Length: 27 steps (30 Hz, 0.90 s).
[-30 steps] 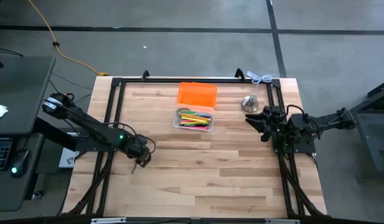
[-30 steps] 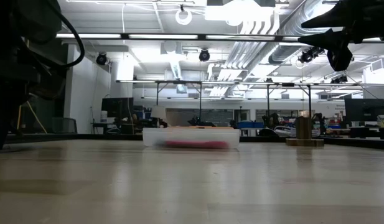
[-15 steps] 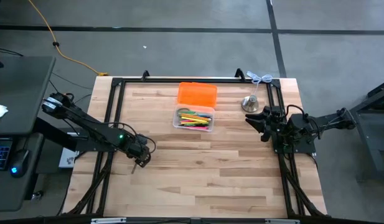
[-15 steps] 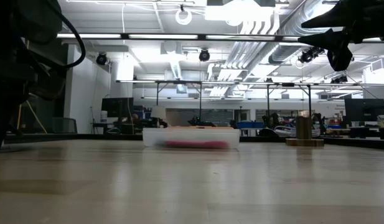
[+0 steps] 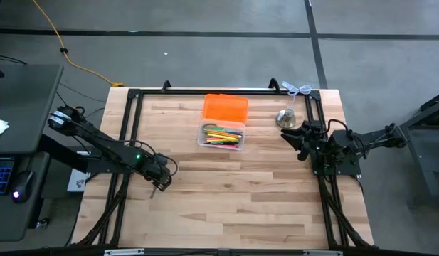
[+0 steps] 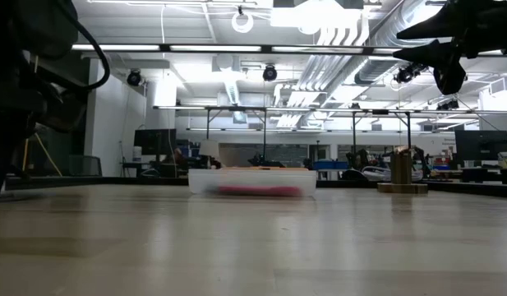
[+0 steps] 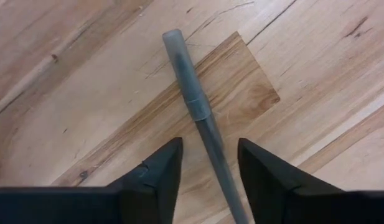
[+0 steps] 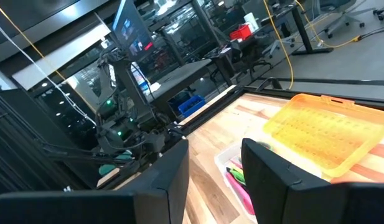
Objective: Pick & place school supplies into a supply box
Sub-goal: Put the gray pen into the transparent supply box
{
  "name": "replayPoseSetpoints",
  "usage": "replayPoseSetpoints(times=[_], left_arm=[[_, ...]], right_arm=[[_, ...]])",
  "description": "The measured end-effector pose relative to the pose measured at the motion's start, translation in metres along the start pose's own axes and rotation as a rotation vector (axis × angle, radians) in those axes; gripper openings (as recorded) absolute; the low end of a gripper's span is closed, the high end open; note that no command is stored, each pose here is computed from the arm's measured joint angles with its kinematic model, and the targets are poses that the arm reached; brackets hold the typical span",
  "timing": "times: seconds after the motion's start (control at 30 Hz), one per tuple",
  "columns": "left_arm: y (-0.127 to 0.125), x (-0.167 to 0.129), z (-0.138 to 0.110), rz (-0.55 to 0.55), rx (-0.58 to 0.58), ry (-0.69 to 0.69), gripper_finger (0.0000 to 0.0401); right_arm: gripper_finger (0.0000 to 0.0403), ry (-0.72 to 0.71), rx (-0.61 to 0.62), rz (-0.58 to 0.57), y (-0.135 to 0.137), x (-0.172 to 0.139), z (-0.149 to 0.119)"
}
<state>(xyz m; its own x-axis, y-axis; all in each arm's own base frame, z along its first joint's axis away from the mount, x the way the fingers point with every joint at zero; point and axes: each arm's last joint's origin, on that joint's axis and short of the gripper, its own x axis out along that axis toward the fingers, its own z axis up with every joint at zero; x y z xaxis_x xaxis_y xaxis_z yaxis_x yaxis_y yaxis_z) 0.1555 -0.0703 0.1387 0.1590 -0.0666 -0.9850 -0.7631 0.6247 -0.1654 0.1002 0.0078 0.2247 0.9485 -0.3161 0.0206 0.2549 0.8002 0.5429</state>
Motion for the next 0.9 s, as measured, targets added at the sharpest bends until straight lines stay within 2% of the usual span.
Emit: replayPoseSetpoints(times=[0.63, 0.77, 0.9], left_arm=[[0.0032, 0.0000, -0.0001, 0.037, -0.023, -0.019, 0.0038], [0.0032, -0.0001, -0.0001, 0.038, -0.026, -0.019, 0.0030], [0.0031, -0.0003, 0.0000, 0.040, -0.029, -0.019, 0.0040]], right_arm=[[0.0124, -0.002, 0.023, 0.010, 0.0006, 0.0000, 0.0005], [0.0124, -0.002, 0.030, 0.010, 0.0006, 0.0000, 0.0005], [0.0124, -0.002, 0.030, 0.010, 0.0006, 0.0000, 0.0005]])
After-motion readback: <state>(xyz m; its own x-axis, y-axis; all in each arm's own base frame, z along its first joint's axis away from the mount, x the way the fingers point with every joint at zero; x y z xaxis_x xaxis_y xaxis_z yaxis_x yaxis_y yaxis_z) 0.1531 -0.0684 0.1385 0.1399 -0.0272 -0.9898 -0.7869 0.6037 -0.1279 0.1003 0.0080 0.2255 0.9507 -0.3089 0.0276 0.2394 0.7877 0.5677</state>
